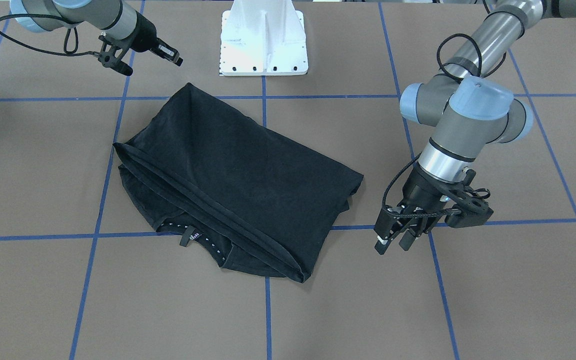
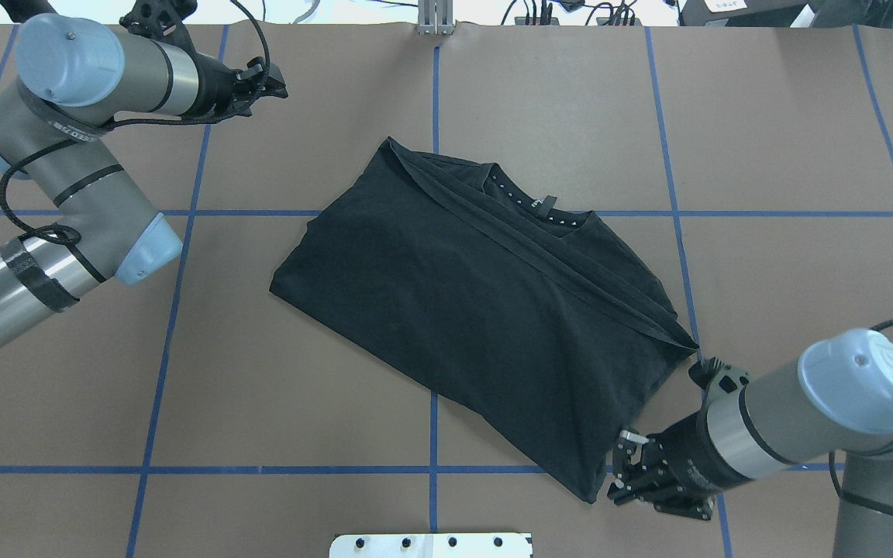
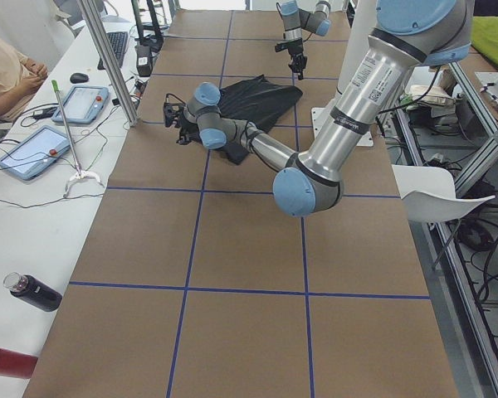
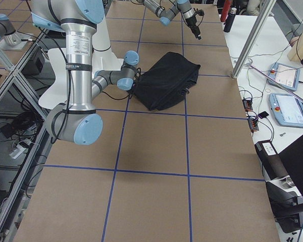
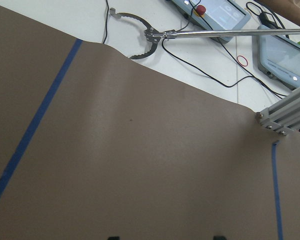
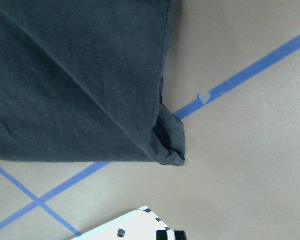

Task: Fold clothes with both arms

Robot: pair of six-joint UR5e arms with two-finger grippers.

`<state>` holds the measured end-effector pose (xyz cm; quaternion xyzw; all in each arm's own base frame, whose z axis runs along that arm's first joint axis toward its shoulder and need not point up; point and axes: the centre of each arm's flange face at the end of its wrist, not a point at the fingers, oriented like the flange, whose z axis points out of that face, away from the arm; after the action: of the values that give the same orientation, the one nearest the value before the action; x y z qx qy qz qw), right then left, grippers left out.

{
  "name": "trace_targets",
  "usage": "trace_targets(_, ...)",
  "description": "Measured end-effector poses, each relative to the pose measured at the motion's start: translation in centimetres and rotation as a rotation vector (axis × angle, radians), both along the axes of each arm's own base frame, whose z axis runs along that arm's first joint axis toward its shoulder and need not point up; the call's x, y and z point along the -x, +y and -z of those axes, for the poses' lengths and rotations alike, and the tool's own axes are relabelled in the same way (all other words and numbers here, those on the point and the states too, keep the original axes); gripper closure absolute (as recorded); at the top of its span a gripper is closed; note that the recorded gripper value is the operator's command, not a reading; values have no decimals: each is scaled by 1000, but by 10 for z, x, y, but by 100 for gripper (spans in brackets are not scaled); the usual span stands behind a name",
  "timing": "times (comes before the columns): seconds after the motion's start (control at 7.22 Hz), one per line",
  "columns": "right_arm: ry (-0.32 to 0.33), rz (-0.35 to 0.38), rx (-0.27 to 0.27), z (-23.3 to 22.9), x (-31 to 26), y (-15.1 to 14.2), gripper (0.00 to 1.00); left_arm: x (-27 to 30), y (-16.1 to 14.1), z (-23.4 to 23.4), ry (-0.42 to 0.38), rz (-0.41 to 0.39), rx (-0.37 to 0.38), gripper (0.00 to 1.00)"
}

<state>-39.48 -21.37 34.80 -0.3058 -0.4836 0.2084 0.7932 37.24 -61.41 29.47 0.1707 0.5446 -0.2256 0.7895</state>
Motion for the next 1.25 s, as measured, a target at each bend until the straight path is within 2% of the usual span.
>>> trace_targets(0.28,-21,25,12,0,2,11,0,3,16,18,66,-47,20,30)
trace_targets(0.42,-47,-1,6,10,-4,0,0,8,30,17,89,-73,35,30)
trace_targets(0.69,-86,-128,-18,27,-28,-54,0,3,69,-7,88,-115,62,30)
trace_targets(0.83,-90,-188,-28,29,-37,-79,0,-18,90,-18,76,-131,98,30)
trace_targets(1.25,-83,-314,-50,33,-43,-148,0,-83,143,-53,-46,-118,191,30)
